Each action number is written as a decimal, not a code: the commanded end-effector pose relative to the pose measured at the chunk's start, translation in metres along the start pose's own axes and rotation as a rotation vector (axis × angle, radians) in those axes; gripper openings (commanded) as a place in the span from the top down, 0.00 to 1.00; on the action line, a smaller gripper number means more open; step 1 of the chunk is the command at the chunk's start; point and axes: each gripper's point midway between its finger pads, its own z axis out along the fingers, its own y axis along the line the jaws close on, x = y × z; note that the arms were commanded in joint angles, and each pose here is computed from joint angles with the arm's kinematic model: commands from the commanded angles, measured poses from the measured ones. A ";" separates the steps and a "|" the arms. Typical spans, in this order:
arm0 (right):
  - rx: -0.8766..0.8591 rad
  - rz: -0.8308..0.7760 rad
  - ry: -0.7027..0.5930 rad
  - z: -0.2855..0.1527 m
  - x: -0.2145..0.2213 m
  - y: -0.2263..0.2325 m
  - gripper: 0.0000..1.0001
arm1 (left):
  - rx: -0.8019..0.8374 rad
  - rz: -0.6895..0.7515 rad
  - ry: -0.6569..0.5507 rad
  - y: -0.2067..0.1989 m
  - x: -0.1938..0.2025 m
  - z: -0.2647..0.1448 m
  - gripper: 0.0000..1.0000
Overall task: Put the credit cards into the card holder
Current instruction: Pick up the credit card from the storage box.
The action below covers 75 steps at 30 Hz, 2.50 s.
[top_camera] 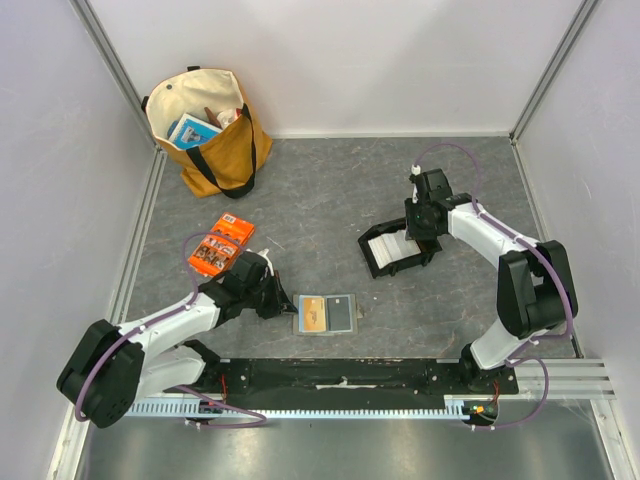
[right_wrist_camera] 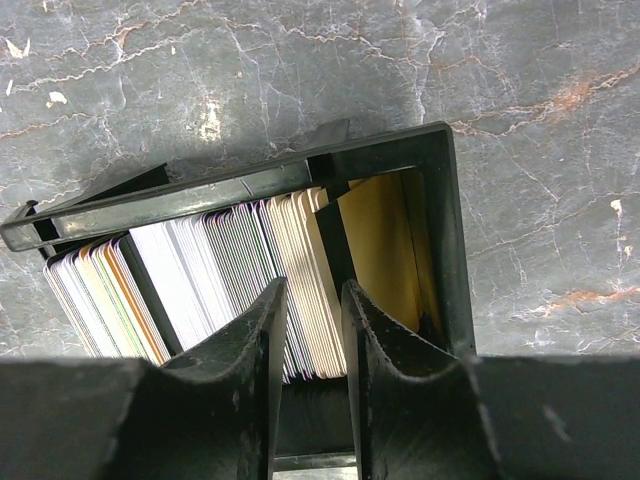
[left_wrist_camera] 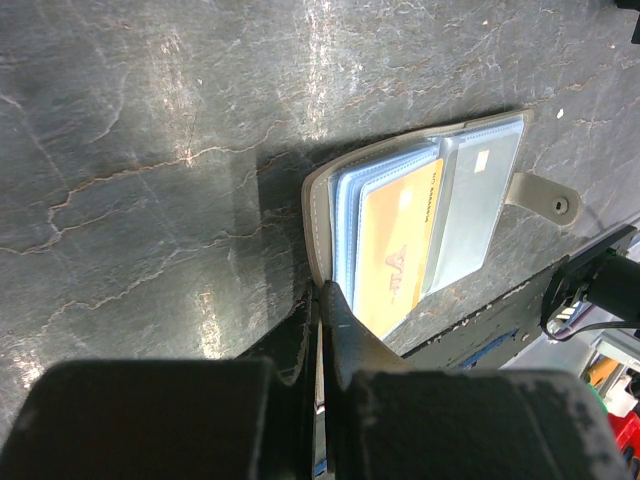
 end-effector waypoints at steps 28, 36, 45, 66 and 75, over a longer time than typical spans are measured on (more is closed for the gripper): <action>-0.021 0.044 -0.011 0.005 -0.006 -0.011 0.33 | 0.057 0.062 -0.025 -0.016 -0.010 -0.002 0.98; -0.003 0.003 0.070 0.022 0.017 -0.006 0.31 | 0.061 0.062 -0.018 -0.018 -0.010 -0.001 0.98; -0.030 -0.016 0.022 0.007 0.002 -0.001 0.53 | 0.062 0.063 -0.015 -0.018 -0.010 -0.001 0.98; -0.062 -0.004 -0.016 -0.010 -0.009 0.001 0.71 | 0.061 0.063 -0.015 -0.017 -0.009 -0.001 0.98; -0.104 0.007 -0.023 -0.015 -0.012 0.005 0.83 | 0.058 0.065 -0.014 -0.016 -0.009 0.000 0.98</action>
